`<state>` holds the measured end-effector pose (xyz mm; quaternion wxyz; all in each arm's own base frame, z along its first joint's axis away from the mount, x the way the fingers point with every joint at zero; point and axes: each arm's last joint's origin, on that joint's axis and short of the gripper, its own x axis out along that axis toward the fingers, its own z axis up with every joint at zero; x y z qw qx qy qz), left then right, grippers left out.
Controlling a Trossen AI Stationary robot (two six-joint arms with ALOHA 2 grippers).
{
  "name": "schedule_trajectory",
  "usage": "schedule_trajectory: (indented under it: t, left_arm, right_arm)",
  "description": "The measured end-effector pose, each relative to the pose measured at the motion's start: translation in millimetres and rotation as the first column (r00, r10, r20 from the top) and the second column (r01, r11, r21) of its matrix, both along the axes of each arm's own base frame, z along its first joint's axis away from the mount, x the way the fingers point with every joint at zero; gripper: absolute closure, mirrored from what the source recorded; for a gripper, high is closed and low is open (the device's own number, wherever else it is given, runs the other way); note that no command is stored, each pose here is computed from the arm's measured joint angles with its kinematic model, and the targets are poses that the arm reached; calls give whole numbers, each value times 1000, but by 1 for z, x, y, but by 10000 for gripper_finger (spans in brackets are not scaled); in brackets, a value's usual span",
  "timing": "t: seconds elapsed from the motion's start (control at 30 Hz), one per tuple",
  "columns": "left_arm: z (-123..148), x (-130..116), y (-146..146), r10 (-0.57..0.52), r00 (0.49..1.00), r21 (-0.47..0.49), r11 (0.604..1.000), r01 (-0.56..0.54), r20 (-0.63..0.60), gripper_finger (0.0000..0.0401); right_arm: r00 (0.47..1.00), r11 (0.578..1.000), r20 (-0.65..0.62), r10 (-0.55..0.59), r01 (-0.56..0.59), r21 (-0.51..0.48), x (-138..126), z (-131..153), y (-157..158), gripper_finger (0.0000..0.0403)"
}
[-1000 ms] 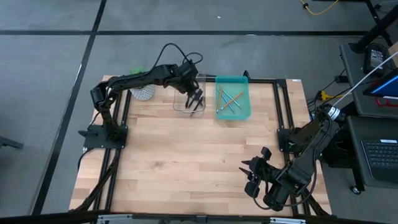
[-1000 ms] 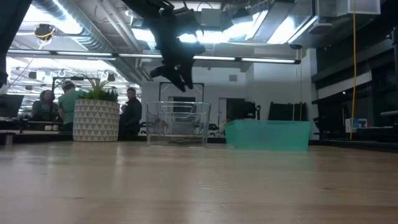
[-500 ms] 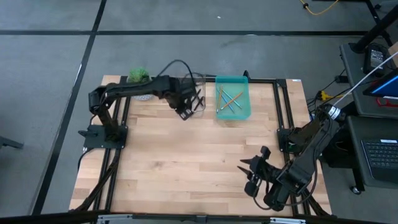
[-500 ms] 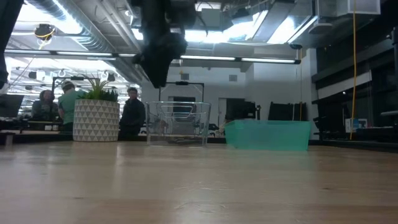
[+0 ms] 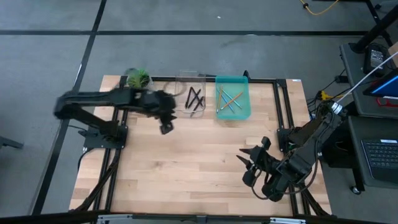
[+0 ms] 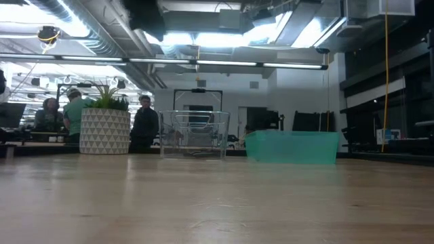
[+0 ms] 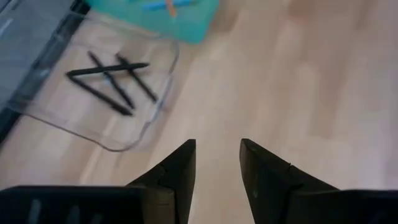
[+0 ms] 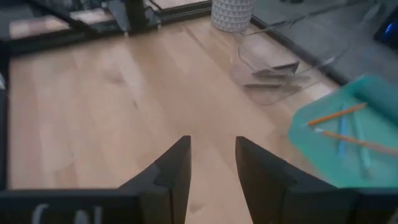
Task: Sort pens & pencils
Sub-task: Return to Home Position
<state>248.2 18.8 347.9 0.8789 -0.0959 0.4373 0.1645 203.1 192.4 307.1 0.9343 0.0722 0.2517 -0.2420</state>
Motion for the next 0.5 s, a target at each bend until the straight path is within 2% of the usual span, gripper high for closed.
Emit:
schedule_trajectory:
  t: [0.13,0.3,0.4,0.5]
  left_arm:
    - [-14,-43,-9,-19,975,-33,999,27,223,283]
    - [-38,-81,-16,-56,897,-35,996,80,438,283]
    - [-47,-98,-21,-112,835,-41,987,158,539,283]
    - [-55,-111,-23,-130,777,-28,982,186,616,283]
  right_arm:
    - [997,993,-65,33,-40,-109,1,-11,-4,276]
    - [999,987,-24,-22,18,-161,-5,-33,-9,276]
    - [999,989,-1,-48,47,-142,-11,-46,-11,276]
    - [996,993,43,-80,83,-84,-16,-57,-16,276]
